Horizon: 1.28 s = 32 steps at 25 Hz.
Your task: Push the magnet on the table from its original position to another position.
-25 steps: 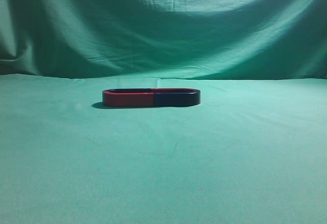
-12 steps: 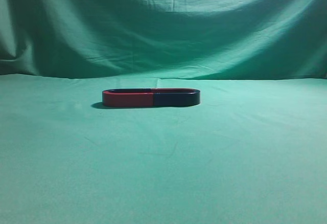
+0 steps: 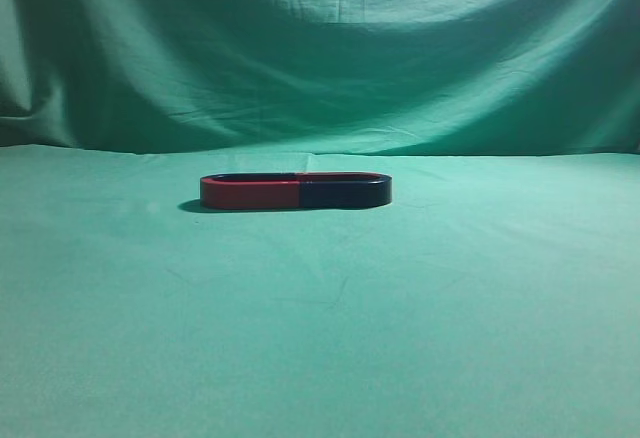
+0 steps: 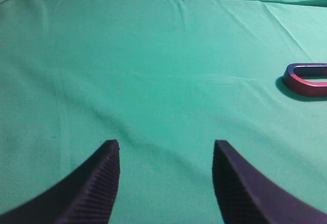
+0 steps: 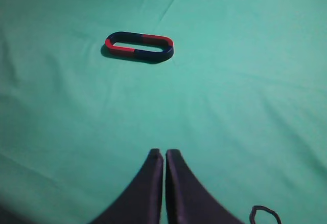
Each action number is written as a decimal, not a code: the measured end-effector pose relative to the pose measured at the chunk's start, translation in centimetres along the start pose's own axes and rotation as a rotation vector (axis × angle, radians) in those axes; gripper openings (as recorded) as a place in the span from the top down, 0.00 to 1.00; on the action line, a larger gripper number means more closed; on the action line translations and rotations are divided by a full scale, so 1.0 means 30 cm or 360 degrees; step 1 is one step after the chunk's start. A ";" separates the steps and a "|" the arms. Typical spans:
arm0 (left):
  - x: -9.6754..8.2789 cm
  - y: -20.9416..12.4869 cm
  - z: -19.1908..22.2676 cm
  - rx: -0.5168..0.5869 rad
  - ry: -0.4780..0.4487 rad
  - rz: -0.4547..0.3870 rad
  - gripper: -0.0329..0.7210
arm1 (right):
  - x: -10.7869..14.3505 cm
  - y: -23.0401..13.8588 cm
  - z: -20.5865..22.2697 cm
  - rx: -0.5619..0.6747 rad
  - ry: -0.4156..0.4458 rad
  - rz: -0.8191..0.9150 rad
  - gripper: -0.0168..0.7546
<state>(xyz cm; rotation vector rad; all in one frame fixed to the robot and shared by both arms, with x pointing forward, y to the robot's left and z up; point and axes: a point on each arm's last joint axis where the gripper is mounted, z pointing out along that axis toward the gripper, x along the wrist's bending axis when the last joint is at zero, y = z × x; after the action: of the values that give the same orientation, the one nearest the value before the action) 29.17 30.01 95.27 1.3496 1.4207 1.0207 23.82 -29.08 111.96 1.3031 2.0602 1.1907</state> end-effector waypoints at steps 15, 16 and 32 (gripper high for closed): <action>0.000 0.000 0.000 0.0000 0.0000 0.0000 0.46 | -0.068 -0.190 0.222 -0.0662 -0.0521 0.0281 0.98; 0.000 0.000 0.000 0.0000 0.0000 0.0000 0.46 | -0.078 -0.201 0.242 -0.0683 -0.0561 0.0296 0.98; 0.000 0.000 0.000 0.0000 0.0000 0.0000 0.46 | -0.147 -0.389 0.430 -0.0499 -0.0711 0.0228 0.98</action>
<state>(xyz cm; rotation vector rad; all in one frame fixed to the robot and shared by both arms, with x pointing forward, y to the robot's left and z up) 29.17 30.01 95.27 1.3496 1.4207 1.0207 29.15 -29.57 94.83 1.4220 1.4261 1.1035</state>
